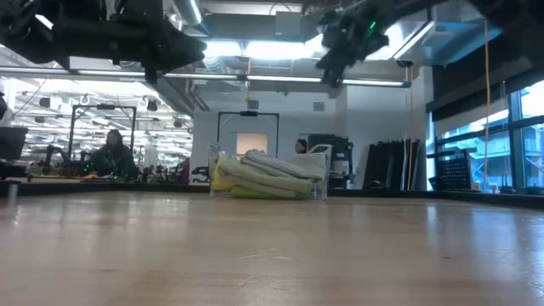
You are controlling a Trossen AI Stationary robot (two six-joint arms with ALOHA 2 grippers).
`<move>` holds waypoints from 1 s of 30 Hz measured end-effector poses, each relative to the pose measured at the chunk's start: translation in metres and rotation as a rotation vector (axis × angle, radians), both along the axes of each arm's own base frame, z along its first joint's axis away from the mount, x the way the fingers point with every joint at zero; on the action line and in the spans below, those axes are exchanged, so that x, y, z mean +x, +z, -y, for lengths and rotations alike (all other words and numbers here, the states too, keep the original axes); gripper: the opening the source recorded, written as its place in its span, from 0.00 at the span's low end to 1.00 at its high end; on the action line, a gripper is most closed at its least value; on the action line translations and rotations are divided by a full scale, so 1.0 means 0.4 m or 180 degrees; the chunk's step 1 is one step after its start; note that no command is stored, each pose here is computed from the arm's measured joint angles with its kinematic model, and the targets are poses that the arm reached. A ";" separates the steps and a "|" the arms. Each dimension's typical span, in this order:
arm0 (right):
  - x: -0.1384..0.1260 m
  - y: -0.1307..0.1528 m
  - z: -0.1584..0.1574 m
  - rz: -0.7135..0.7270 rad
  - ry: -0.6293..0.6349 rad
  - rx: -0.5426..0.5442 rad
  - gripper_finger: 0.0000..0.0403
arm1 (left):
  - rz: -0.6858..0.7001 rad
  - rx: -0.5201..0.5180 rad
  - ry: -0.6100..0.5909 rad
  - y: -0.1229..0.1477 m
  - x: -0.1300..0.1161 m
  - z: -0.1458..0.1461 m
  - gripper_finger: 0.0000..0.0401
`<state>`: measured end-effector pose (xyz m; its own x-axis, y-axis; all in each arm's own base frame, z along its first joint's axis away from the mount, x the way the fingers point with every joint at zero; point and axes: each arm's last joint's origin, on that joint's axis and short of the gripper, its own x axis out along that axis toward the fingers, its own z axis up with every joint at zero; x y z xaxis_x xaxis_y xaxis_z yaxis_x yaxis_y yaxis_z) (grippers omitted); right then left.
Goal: Fold microfiber towels
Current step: Return to Home Position
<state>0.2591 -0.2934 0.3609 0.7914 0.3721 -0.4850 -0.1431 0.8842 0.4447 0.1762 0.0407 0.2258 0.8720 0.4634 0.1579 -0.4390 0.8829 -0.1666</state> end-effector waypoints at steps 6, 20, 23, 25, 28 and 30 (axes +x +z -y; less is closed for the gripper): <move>-0.093 0.075 -0.100 -0.0021 -0.0187 -0.0355 0.01 | -0.0167 -0.0040 -0.0108 -0.014 0.002 0.002 0.28; -0.324 -0.133 -0.362 0.0811 -0.1284 -0.1044 0.01 | 0.0057 -0.0249 -0.0031 -0.089 -0.103 0.019 0.28; -0.332 -0.222 -0.405 0.1113 -0.1243 -0.0910 0.01 | -0.0137 -0.0320 0.0111 -0.114 -0.114 0.020 0.28; -0.331 -0.284 -0.428 0.1284 -0.1260 -0.0729 0.01 | -0.0192 -0.0405 0.0151 -0.125 -0.116 0.023 0.28; -0.333 -0.359 -0.468 0.1527 -0.1498 -0.0623 0.02 | -0.0172 -0.0450 0.0136 -0.127 -0.115 0.029 0.28; -0.338 -0.402 -0.500 0.1672 -0.1683 -0.0705 0.01 | -0.0171 -0.0445 0.0155 -0.126 -0.115 0.032 0.28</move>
<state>0.1240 -0.0933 0.1999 0.9834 -0.1807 -0.0161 0.1792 0.9540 0.2402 0.1303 0.0278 0.1752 0.8535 0.5194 0.0427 -0.4922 0.8302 -0.2617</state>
